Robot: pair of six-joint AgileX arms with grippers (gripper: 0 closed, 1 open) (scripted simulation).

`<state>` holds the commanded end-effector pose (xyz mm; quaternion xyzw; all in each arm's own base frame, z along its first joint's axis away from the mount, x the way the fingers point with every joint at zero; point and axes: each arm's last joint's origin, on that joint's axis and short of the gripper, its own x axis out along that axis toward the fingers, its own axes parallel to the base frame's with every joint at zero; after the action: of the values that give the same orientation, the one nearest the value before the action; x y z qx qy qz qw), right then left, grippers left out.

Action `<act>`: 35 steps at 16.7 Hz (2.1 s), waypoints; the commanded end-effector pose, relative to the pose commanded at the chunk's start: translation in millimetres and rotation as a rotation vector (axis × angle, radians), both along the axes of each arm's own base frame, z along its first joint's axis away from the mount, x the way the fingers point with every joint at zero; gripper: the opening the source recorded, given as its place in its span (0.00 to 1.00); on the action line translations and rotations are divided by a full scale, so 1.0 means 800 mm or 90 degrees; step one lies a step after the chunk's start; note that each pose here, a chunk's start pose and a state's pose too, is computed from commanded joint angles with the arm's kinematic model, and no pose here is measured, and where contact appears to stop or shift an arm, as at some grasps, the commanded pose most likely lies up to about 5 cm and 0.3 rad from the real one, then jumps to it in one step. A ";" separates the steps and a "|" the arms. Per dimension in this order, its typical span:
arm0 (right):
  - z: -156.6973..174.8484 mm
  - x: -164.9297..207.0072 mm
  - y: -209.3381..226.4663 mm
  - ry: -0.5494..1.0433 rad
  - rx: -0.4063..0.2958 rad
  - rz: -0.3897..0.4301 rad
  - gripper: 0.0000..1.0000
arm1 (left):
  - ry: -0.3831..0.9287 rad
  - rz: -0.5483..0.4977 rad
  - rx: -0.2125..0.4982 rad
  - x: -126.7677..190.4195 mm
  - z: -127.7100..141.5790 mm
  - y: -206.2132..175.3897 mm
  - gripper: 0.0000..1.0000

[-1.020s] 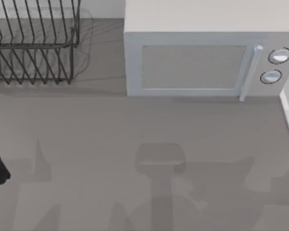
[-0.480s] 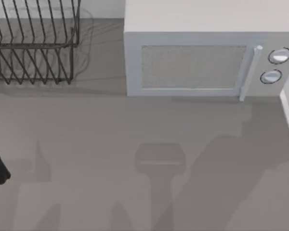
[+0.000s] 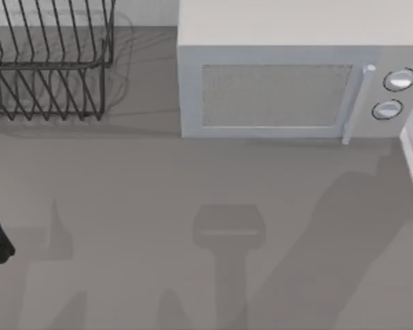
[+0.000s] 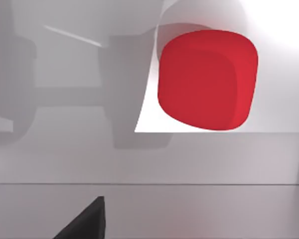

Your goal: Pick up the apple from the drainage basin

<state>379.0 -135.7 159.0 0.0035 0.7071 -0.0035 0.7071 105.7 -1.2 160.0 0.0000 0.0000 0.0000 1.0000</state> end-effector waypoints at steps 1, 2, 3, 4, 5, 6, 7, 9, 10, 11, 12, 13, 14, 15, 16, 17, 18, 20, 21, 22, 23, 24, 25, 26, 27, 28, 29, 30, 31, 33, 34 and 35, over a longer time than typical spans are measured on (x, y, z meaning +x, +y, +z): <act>0.000 0.000 0.003 -0.001 0.000 0.003 1.00 | 0.000 0.000 0.000 0.000 0.000 0.000 1.00; -0.001 0.001 0.003 0.000 0.000 0.003 1.00 | 0.000 0.000 0.000 0.000 0.000 0.000 1.00; -0.008 0.001 0.002 0.002 0.001 0.003 1.00 | 0.000 0.000 0.000 0.000 0.000 0.000 1.00; -0.019 0.003 0.001 0.004 0.001 0.003 1.00 | 0.000 0.000 0.000 0.000 0.000 0.000 1.00; -0.033 0.005 0.001 0.006 0.002 0.002 1.00 | 0.000 0.000 0.000 0.000 0.000 0.000 1.00; -0.050 0.007 -0.001 0.005 0.002 0.002 1.00 | 0.000 0.000 0.000 0.000 0.000 0.000 1.00; -0.069 0.009 -0.002 0.002 0.001 0.002 1.00 | 0.000 0.000 0.000 0.000 0.000 0.000 1.00; -0.110 0.011 -0.003 -0.006 -0.002 0.001 1.00 | 0.000 0.000 0.000 0.000 0.000 0.000 1.00; -0.130 0.011 -0.003 -0.009 -0.003 0.001 1.00 | 0.000 0.000 0.000 0.000 0.000 0.000 1.00; -0.149 0.009 -0.003 -0.010 -0.004 0.001 1.00 | 0.000 0.000 0.000 0.000 0.000 0.000 1.00; -0.166 0.006 -0.002 -0.008 -0.003 0.001 1.00 | 0.000 0.000 0.000 0.000 0.000 0.000 1.00; -0.179 0.003 -0.001 -0.005 -0.002 0.000 1.00 | 0.000 0.000 0.000 0.000 0.000 0.000 1.00; -0.188 0.001 0.000 -0.001 0.000 0.000 1.00 | 0.000 0.000 0.000 0.000 0.000 0.000 1.00; -0.191 0.000 0.000 0.000 0.000 0.000 1.00 | 0.000 0.000 0.000 0.000 0.000 0.000 1.00; -0.191 0.000 0.000 0.000 0.000 0.000 1.00 | 0.000 0.000 0.000 0.000 0.000 0.000 1.00; -0.191 0.000 0.000 0.000 0.000 0.000 1.00 | 0.000 0.000 0.000 0.000 0.000 0.000 1.00; -0.191 0.000 0.000 0.000 0.000 0.000 1.00 | 0.000 0.000 0.000 0.000 0.000 0.000 1.00; -0.191 0.000 0.000 0.000 0.000 0.000 0.85 | 0.000 0.000 0.000 0.000 0.000 0.000 1.00; -0.191 0.000 0.000 0.000 0.000 0.000 0.77 | 0.000 0.000 0.000 0.000 0.000 0.000 1.00; -0.191 0.000 0.000 0.000 0.000 0.000 0.70 | 0.000 0.000 0.000 0.000 0.000 0.000 1.00; -0.191 0.000 0.000 0.000 0.000 0.000 0.62 | 0.000 0.000 0.000 0.000 0.000 0.000 1.00; -0.191 0.000 0.000 0.000 0.000 0.000 0.55 | 0.000 0.000 0.000 0.000 0.000 0.000 1.00; -0.191 0.000 0.000 0.000 0.000 0.000 0.47 | 0.000 0.000 0.000 0.000 0.000 0.000 1.00; -0.191 0.000 0.000 0.000 0.000 0.000 0.40 | 0.000 0.000 0.000 0.000 0.000 0.000 1.00; -0.191 0.000 0.000 0.000 0.000 0.000 0.32 | 0.000 0.000 0.000 0.000 0.000 0.000 1.00; -0.191 0.000 0.000 0.000 0.000 0.000 0.25 | 0.000 0.000 0.000 0.000 0.000 0.000 1.00; -0.191 0.000 0.000 0.000 0.000 0.000 0.17 | 0.000 0.000 0.000 0.000 0.000 0.000 1.00; -0.191 0.000 0.000 0.000 0.000 0.000 0.10 | 0.000 0.000 0.000 0.000 0.000 0.000 1.00; -0.191 0.000 0.000 0.000 0.000 0.000 0.02 | 0.000 0.000 0.000 0.000 0.000 0.000 1.00; -0.191 0.000 0.000 0.000 0.000 0.000 0.00 | 0.000 0.000 0.000 0.000 0.000 0.000 1.00; -0.191 0.000 0.000 0.000 0.000 0.000 0.00 | 0.000 0.000 0.000 0.000 0.000 0.000 1.00; -0.191 0.000 0.000 0.000 0.000 0.000 0.00 | 0.000 0.000 0.000 0.000 0.000 0.000 1.00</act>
<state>379.0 -135.7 6.1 0.0035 0.7071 -0.0035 0.7071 105.7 -1.2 160.0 0.0000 0.0000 0.0000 1.0000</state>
